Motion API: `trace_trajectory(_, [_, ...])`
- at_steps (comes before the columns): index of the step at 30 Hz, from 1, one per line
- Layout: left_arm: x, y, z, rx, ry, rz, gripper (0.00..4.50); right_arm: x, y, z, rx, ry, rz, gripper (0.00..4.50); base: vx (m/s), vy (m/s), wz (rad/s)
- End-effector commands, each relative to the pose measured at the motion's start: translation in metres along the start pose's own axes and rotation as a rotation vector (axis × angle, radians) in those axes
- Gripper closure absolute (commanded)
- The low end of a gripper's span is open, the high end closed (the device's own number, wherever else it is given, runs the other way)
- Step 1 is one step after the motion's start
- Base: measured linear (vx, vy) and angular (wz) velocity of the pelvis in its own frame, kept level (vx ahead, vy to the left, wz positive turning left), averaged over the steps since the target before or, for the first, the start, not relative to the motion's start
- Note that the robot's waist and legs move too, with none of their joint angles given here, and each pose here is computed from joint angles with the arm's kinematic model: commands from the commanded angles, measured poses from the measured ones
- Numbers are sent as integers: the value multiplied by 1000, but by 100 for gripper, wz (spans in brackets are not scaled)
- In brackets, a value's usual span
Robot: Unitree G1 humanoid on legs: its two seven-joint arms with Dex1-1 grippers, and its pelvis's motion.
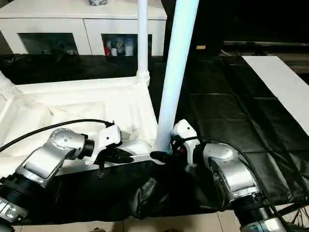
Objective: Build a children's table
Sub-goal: Rotate leg to tighten
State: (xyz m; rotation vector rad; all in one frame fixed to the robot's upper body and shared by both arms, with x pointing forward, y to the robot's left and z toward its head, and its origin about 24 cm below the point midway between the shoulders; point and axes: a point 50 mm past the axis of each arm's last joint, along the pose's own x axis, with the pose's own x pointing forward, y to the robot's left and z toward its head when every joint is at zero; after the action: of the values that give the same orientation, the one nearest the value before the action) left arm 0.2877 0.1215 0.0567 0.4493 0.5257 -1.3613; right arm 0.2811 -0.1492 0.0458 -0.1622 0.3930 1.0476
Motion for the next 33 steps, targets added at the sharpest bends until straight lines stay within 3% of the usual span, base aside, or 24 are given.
trace_trajectory(1, [10, -5, 1, 2, 2, -53, 450, 2, -7, -2, 39, 5, -104, 174, 0, 0, 0])
trace_trajectory(10, [30, 7, 6, -92, -20, 150, 450, 32, -20, -11, 213, 15, -511, 177, 0, 0, 0])
trace_trajectory(15, [52, 28, 18, -214, -43, 457, 450, 62, -20, -5, 358, 6, -753, 178, 0, 0, 0])
trace_trajectory(21, [57, 33, 20, -180, -28, 506, 450, 82, -11, 12, 324, -53, -690, 178, 0, 0, 0])
trace_trajectory(22, [56, 32, 20, -175, -33, 487, 450, 82, -10, 17, 305, -82, -659, 122, 0, 0, 0])
trace_trajectory(25, [50, 30, 16, -132, -21, 437, 450, 70, -16, 27, 212, -151, -631, 106, 0, 0, 0])
trace_trajectory(30, [38, 26, 8, -109, -10, 374, 450, 47, -22, 31, 94, -127, -518, 42, 0, 0, 0])
trace_trajectory(33, [33, 24, 4, -100, -9, 343, 450, 35, -23, 29, 56, -101, -430, 42, 0, 0, 0])
